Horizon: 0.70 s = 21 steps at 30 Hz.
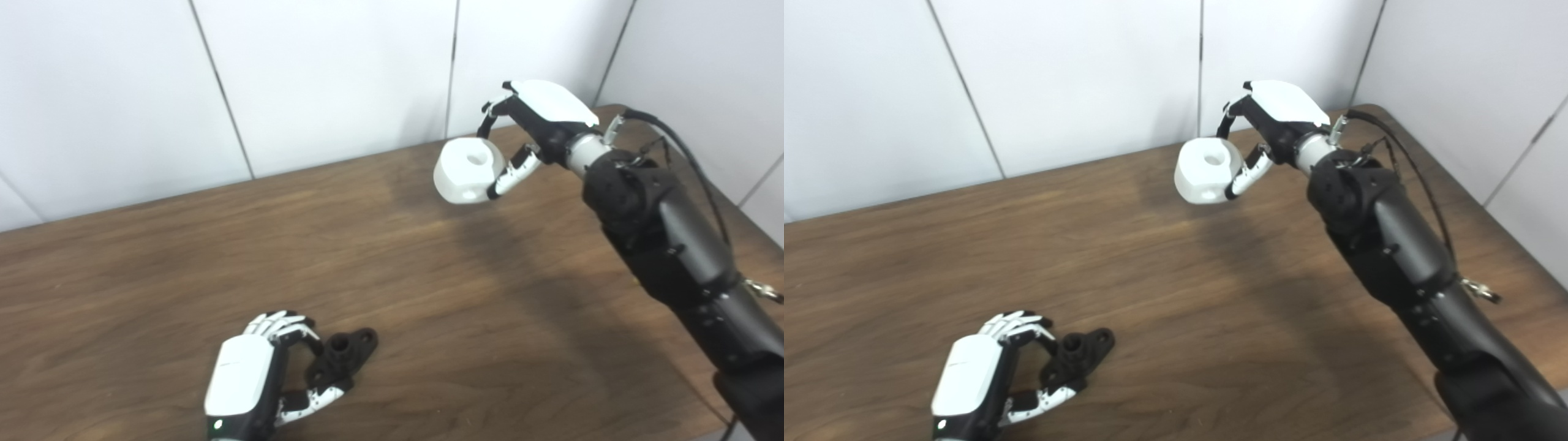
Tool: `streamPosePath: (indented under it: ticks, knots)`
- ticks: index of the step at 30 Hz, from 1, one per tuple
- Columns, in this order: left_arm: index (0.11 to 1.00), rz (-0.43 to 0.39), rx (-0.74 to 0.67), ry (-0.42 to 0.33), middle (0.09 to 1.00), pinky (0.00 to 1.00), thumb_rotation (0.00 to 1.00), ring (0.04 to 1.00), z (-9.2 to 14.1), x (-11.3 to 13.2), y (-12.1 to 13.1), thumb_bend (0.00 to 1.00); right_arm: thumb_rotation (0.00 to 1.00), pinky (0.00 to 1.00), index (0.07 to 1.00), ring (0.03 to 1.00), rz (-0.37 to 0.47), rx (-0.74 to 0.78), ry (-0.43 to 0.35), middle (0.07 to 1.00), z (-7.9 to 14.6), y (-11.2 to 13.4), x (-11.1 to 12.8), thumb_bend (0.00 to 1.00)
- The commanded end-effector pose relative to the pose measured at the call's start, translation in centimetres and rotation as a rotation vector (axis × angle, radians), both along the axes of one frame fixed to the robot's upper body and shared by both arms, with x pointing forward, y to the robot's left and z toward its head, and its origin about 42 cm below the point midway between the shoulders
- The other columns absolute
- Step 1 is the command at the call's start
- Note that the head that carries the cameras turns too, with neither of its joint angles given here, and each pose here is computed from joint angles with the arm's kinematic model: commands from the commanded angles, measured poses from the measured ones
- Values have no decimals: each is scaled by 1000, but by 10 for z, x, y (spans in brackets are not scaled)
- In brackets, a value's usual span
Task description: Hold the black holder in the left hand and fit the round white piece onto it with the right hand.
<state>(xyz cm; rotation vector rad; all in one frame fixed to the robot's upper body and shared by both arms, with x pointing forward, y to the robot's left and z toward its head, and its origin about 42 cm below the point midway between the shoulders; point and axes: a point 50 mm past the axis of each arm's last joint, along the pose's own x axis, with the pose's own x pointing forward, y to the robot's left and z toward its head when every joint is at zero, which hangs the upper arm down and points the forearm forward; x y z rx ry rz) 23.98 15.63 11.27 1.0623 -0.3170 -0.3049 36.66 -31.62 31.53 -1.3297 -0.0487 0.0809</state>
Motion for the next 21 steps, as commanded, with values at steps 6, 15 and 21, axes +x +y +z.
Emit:
streamPosePath:
  ticks: [6,15,21]
  knots:
    - [485,-26,59,51,741,890,46,827,-13,-4,-9,522,136,1000,482,988,114,-34,-43,827,32,30,-13,525]
    - [485,-24,51,58,746,910,46,837,-12,-4,-15,521,133,1000,482,972,200,-47,-24,848,35,61,-31,525]
    - [485,-19,70,53,748,908,48,837,-11,-4,-18,522,134,1000,481,980,275,-50,-24,837,31,83,-40,525]
